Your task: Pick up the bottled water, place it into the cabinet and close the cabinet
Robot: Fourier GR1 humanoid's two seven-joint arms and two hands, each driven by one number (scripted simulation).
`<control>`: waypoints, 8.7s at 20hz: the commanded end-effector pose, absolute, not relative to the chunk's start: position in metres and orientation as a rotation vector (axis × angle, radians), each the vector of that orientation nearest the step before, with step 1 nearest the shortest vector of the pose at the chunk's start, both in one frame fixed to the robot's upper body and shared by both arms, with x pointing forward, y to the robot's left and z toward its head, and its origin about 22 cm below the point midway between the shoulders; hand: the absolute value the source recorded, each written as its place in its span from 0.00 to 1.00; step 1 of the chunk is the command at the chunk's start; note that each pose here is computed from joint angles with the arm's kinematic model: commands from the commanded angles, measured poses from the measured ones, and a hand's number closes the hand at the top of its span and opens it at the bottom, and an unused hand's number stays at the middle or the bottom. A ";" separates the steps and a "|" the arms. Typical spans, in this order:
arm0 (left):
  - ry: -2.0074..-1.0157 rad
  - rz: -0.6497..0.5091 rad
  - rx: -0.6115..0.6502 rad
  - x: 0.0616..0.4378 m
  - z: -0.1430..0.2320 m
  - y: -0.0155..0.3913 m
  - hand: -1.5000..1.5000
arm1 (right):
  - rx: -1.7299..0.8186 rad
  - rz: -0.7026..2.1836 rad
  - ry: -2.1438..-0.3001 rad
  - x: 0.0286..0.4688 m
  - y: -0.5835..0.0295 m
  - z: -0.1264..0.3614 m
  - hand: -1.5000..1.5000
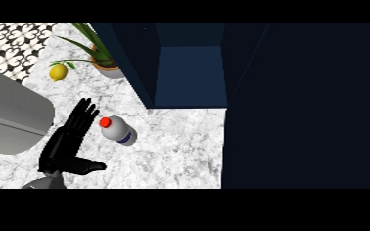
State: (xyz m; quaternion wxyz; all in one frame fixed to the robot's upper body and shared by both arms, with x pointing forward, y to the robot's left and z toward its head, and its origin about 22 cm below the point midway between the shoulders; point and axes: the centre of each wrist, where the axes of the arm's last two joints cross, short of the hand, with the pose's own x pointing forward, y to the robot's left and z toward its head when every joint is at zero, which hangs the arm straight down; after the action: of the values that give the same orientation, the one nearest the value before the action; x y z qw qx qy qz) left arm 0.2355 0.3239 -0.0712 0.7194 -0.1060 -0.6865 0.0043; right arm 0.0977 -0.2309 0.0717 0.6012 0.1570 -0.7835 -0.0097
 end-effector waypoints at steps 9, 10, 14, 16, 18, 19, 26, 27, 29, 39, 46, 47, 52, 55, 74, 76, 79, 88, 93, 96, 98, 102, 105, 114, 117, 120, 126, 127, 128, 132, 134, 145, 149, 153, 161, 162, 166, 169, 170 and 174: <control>-1.471 0.081 -0.312 0.258 -0.119 0.332 0.00 | 0.372 -0.030 -1.811 0.089 -0.233 0.073 0.00; -1.441 0.065 -0.320 0.253 -0.126 0.321 0.00 | 0.368 -0.016 -1.825 0.096 -0.242 0.071 0.00; -1.439 0.047 -0.318 0.253 -0.139 0.306 0.00 | 0.381 -0.033 -1.806 0.090 -0.226 0.066 0.00; -1.448 0.069 -0.329 0.261 -0.132 0.332 0.00 | 0.362 -0.003 -1.820 0.088 -0.232 0.065 0.00; -1.436 0.057 -0.341 0.256 -0.148 0.300 0.00 | 0.372 -0.002 -1.815 0.090 -0.241 0.080 0.00; -1.417 0.083 -0.364 0.273 -0.136 0.304 0.00 | 0.395 0.008 -1.796 0.087 -0.232 0.045 0.00; -1.421 0.133 -0.434 0.252 -0.154 0.306 0.00 | 0.391 -0.011 -1.823 0.100 -0.234 0.056 0.00; -1.418 0.123 -0.463 0.249 -0.155 0.309 0.00 | 0.372 -0.038 -1.810 0.100 -0.219 0.050 0.00; -1.403 0.121 -0.493 0.264 -0.146 0.307 0.00 | 0.371 -0.021 -1.821 0.097 -0.228 0.055 0.00; -1.375 0.143 -0.626 0.271 -0.148 0.284 0.00 | 0.397 -0.023 -1.790 0.101 -0.227 0.059 0.00; -1.379 0.096 -0.659 0.270 -0.150 0.278 1.00 | 0.409 -0.019 -1.792 0.097 -0.223 0.062 0.00; -1.364 0.084 -0.679 0.270 -0.154 0.253 1.00 | 0.391 -0.019 -1.817 0.116 -0.207 0.048 0.00; -1.393 0.101 -0.728 0.279 -0.148 0.247 1.00 | 0.384 -0.021 -1.762 0.096 -0.226 0.053 0.00; -1.399 0.082 -0.693 0.271 -0.152 0.256 1.00 | 0.386 -0.011 -1.805 0.089 -0.227 0.062 0.00; -1.557 0.435 -0.485 0.235 -0.154 0.304 1.00 | 0.370 -0.016 -1.776 0.095 -0.226 0.046 0.00; -1.560 0.443 -0.477 0.229 -0.152 0.307 1.00 | 0.358 -0.013 -1.789 0.101 -0.227 0.045 0.00; -1.549 0.439 -0.516 0.243 -0.135 0.280 1.00 | 0.394 -0.007 -1.775 0.097 -0.221 0.051 0.00; -1.547 0.346 -0.529 0.246 -0.078 0.254 1.00 | 0.408 -0.031 -1.791 0.099 -0.216 0.048 0.00; -1.602 0.287 -0.510 0.255 -0.050 0.227 1.00 | 0.415 -0.028 -1.778 0.091 -0.217 0.050 0.00; -1.645 0.257 -0.511 0.268 -0.032 0.187 1.00 | 0.434 -0.014 -1.765 0.100 -0.219 0.031 0.00; -1.644 0.233 -0.491 0.273 -0.021 0.186 1.00 | 0.433 -0.054 -1.781 0.119 -0.204 0.061 0.00; -1.672 0.200 -0.429 0.302 0.004 0.159 1.00 | 0.419 -0.025 -1.773 0.107 -0.220 0.058 0.00; -1.640 0.177 -0.418 0.317 0.036 0.150 1.00 | 0.416 -0.035 -1.778 0.103 -0.221 0.038 0.00; -1.744 0.055 -0.241 0.358 0.065 0.096 1.00 | 0.449 -0.029 -1.777 0.113 -0.220 0.051 0.00; -1.764 0.052 -0.171 0.353 0.063 0.082 1.00 | 0.435 -0.029 -1.771 0.103 -0.215 0.036 0.00; -1.778 0.065 -0.098 0.372 0.080 0.079 1.00 | 0.453 -0.026 -1.758 0.117 -0.219 0.043 0.00; -1.757 0.072 0.042 0.379 0.078 0.085 1.00 | 0.469 -0.035 -1.766 0.114 -0.216 0.042 0.00; -1.757 0.066 0.042 0.378 0.080 0.079 1.00 | 0.489 -0.016 -1.777 0.115 -0.207 0.044 0.00; -1.759 0.065 0.062 0.381 0.078 0.087 1.00 | 0.481 -0.011 -1.770 0.125 -0.213 0.046 0.00; -1.721 0.026 0.149 0.391 0.078 0.099 1.00 | 0.488 -0.009 -1.772 0.121 -0.213 0.043 0.00; -1.713 0.006 0.187 0.404 0.075 0.090 1.00 | 0.484 0.002 -1.764 0.125 -0.219 0.030 0.00; -1.708 -0.143 0.447 0.432 0.046 0.110 1.00 | 0.504 0.015 -1.759 0.117 -0.215 0.053 0.00; -1.703 -0.131 0.546 0.434 0.043 0.111 1.00 | 0.495 0.006 -1.753 0.116 -0.210 0.034 0.00; -1.691 -0.134 0.603 0.438 0.037 0.143 0.00 | 0.519 -0.006 -1.770 0.122 -0.213 0.035 0.00; -1.656 -0.103 0.605 0.440 0.040 0.138 0.00 | 0.502 -0.001 -1.757 0.120 -0.214 0.032 0.00; -1.647 -0.119 0.641 0.437 0.032 0.136 0.00 | 0.510 0.010 -1.769 0.114 -0.220 0.032 0.00; -1.656 -0.097 0.634 0.437 0.029 0.149 0.00 | 0.507 0.023 -1.783 0.123 -0.206 0.040 0.00; -1.701 -0.089 0.575 0.439 0.035 0.151 0.00 | 0.523 0.018 -1.766 0.110 -0.212 0.043 0.00; -1.734 -0.105 0.529 0.432 0.023 0.143 0.00 | 0.491 0.001 -1.786 0.120 -0.217 0.036 0.00; -1.823 -0.031 0.382 0.435 0.030 0.147 0.00 | 0.486 0.002 -1.780 0.117 -0.211 0.032 0.00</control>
State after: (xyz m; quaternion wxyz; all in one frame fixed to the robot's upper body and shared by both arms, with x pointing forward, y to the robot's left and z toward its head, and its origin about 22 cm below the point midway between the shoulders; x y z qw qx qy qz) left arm 0.4362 0.1101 0.0420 0.6153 0.1749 -0.7685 -0.0155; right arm 0.1165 -0.2113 0.0359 0.6037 0.2145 -0.7678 0.0030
